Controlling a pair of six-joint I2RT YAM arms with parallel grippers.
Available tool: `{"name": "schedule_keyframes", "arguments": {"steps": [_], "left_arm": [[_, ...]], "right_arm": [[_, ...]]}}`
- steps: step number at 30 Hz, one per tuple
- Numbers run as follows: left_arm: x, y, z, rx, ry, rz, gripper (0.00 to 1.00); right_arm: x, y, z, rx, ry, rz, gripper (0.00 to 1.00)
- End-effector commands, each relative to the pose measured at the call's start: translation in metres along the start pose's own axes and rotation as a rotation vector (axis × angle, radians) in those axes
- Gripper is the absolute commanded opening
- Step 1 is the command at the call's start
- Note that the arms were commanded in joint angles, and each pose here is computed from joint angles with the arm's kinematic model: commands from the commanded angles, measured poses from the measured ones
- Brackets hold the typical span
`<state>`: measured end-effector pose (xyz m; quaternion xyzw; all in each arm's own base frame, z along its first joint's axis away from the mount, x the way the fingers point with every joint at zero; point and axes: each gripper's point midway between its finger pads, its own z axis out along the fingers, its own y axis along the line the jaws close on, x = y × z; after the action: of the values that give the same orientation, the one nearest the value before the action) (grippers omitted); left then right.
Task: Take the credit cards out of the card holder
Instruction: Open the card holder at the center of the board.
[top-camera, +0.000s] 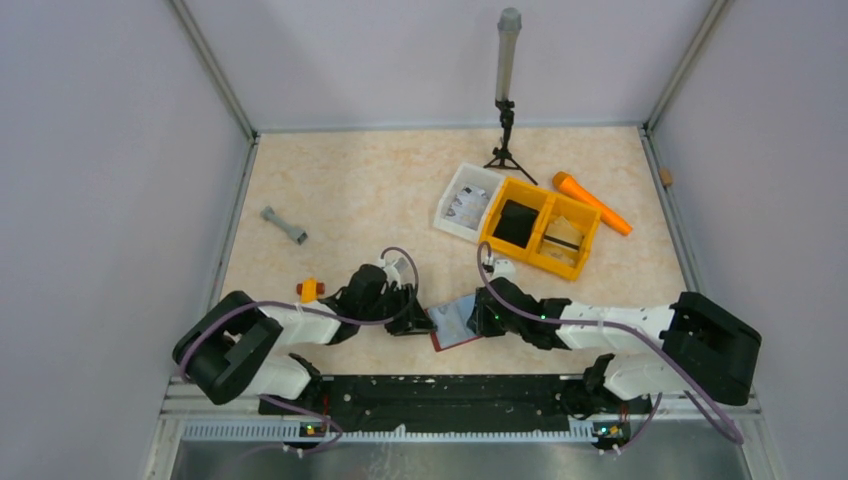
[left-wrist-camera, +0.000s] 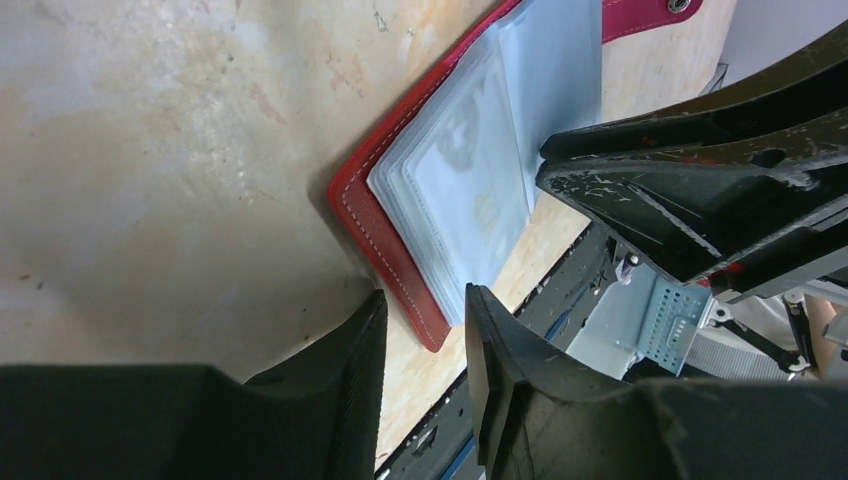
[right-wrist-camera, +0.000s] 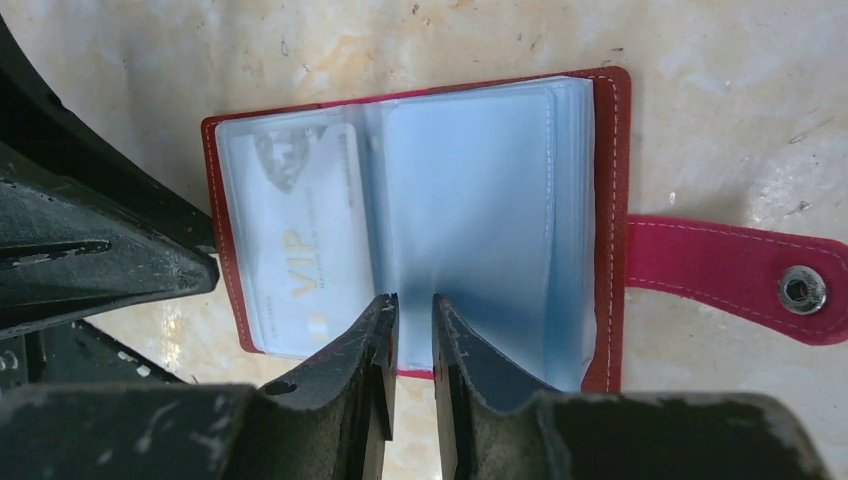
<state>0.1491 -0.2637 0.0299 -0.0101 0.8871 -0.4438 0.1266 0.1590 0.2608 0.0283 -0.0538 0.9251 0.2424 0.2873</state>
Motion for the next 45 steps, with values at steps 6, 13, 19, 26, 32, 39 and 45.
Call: {"name": "schedule_keyframes", "arguments": {"steps": [6,13,19,26,32,39,45], "left_arm": [[-0.008,-0.019,0.019,0.128,0.019,0.009,0.34],[-0.025,-0.038,0.01,0.186,-0.073,0.053,0.21],[-0.028,-0.047,0.002,0.199,-0.093,0.087,0.3],[-0.026,-0.048,0.005,0.206,-0.062,0.089,0.2],[-0.025,-0.048,0.008,0.207,-0.057,0.082,0.11],[-0.028,-0.053,0.006,0.226,-0.069,0.093,0.0],[-0.029,-0.059,0.001,0.246,-0.082,0.107,0.0]], "right_arm": [[0.001,-0.006,0.01,0.04,0.012,-0.022,0.19],[0.0,-0.008,0.006,0.043,0.007,-0.026,0.18],[-0.011,0.001,-0.002,0.019,-0.018,-0.038,0.21],[-0.02,0.018,-0.011,-0.074,-0.055,-0.02,0.49],[-0.021,0.029,-0.012,-0.111,-0.036,-0.032,0.54],[-0.025,0.041,-0.011,-0.158,-0.043,-0.027,0.56],[-0.023,0.047,-0.008,-0.18,-0.022,-0.038,0.63]]}}
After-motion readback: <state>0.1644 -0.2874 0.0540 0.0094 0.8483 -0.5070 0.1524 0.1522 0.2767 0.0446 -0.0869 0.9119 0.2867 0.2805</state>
